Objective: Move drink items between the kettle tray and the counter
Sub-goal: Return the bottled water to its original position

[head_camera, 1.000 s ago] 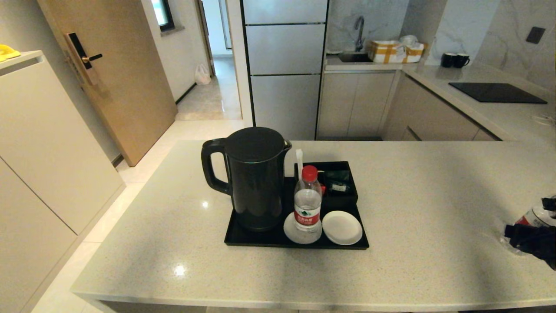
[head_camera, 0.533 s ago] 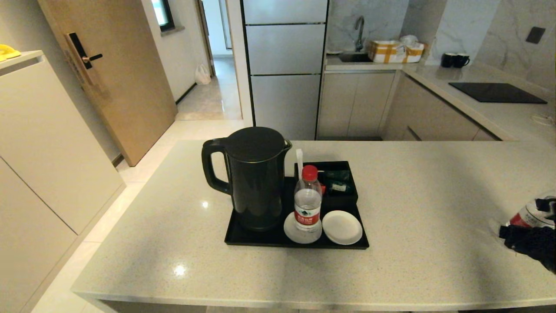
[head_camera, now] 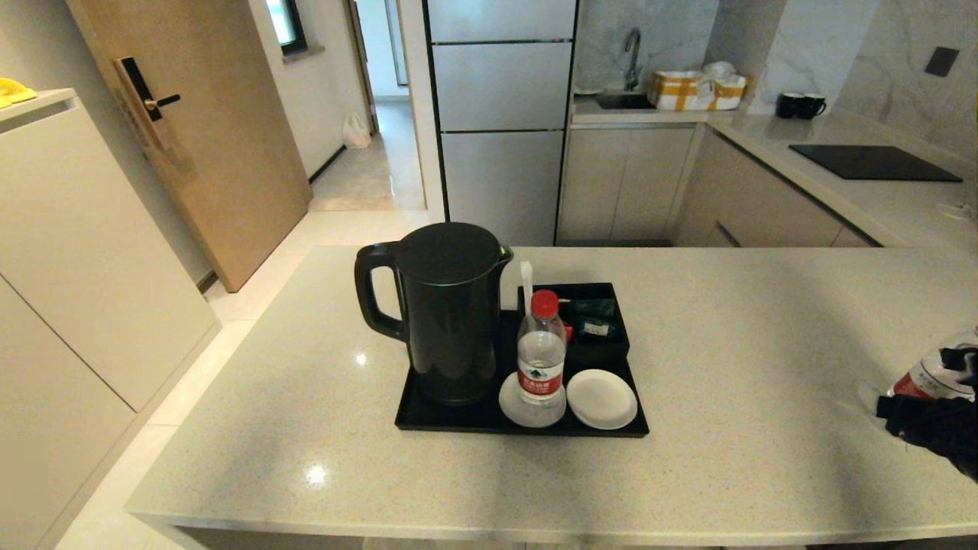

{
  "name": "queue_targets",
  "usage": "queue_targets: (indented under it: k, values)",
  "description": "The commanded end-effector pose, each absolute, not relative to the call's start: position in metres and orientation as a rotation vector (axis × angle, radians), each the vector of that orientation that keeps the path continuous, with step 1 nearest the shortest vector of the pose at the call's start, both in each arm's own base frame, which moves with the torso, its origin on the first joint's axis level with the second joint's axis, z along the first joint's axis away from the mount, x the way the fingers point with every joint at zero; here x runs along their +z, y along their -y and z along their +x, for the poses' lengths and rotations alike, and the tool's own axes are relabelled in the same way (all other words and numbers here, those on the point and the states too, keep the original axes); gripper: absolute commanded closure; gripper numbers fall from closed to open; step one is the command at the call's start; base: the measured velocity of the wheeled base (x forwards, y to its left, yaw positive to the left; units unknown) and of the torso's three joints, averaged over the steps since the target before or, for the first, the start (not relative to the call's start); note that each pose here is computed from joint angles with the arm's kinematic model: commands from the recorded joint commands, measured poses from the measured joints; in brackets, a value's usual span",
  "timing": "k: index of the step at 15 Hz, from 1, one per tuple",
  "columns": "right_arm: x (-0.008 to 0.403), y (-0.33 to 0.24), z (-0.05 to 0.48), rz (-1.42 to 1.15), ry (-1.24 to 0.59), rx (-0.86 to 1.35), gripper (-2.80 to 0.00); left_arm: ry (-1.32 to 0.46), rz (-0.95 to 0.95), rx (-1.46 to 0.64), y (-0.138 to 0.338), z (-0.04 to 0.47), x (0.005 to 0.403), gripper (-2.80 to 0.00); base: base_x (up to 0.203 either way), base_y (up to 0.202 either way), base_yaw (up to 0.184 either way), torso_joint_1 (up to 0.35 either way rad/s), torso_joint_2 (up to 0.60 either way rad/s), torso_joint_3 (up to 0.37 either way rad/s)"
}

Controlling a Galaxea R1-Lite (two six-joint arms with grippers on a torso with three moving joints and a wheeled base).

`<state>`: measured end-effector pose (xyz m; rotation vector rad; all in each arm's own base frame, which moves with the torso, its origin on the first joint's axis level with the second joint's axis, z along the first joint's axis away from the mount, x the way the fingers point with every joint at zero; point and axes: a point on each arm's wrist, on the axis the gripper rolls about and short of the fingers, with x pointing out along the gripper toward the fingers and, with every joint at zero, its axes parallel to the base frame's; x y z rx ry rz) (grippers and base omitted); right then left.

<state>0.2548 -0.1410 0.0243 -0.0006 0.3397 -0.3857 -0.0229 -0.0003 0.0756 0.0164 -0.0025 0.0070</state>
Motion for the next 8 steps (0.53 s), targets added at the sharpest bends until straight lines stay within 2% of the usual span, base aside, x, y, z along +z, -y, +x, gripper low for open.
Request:
queue_targets:
  k: [1, 8]
  values:
    - [0.0261, 0.1407, 0.254, -0.005, -0.331, -0.388, 0.0, 0.0, 0.017, 0.007, 0.0003, -0.0227, 0.0752, 0.0, 0.0, 0.0, 0.0, 0.0, 0.0, 0.0]
    - [0.0287, 0.1402, 0.2539, -0.004, -0.323, -0.392, 0.0, 0.0, 0.017, 0.006, 0.0003, -0.0227, 0.0752, 0.0, 0.0, 0.0, 0.0, 0.0, 0.0, 0.0]
